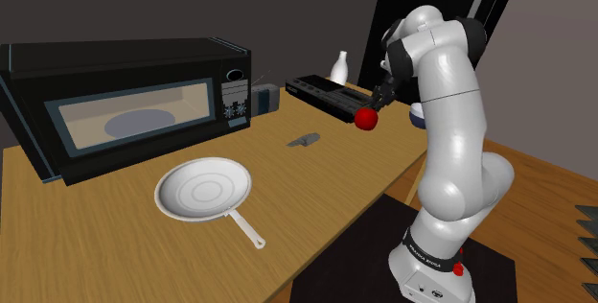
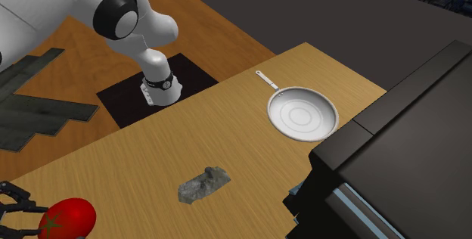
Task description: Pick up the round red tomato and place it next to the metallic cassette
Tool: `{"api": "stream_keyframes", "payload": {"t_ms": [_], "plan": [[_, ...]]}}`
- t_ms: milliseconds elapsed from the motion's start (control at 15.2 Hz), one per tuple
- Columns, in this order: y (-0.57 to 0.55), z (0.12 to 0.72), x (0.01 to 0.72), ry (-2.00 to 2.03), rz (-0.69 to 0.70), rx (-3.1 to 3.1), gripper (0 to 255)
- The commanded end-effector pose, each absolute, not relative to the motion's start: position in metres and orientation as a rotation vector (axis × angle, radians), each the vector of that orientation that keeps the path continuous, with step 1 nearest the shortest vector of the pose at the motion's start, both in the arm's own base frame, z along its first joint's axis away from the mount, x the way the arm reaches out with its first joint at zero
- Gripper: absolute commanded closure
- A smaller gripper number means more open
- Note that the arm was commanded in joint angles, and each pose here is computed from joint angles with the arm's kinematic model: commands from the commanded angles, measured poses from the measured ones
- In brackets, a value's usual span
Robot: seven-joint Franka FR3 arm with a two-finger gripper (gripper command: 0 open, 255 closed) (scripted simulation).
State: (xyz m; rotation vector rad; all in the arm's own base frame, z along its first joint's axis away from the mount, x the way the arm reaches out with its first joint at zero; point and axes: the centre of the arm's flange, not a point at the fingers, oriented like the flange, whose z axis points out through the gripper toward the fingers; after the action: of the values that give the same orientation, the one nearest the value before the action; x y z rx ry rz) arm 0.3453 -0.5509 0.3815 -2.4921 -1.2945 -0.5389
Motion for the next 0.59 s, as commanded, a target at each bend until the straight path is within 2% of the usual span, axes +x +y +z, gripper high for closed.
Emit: {"api": "stream_keyframes", "payload": {"t_ms": [0, 66, 396, 528], "plan": [[-0.546, 0.382, 0.353, -1.303, -0.564, -2.485, 255], [-0.547, 0.383, 0.354, -1.303, -0.563, -2.485, 0], [-0.546, 0.382, 0.353, -1.303, -0.564, -2.485, 0], [-0.557, 0.405, 0.347, -1.303, -0.564, -2.485, 0]]}}
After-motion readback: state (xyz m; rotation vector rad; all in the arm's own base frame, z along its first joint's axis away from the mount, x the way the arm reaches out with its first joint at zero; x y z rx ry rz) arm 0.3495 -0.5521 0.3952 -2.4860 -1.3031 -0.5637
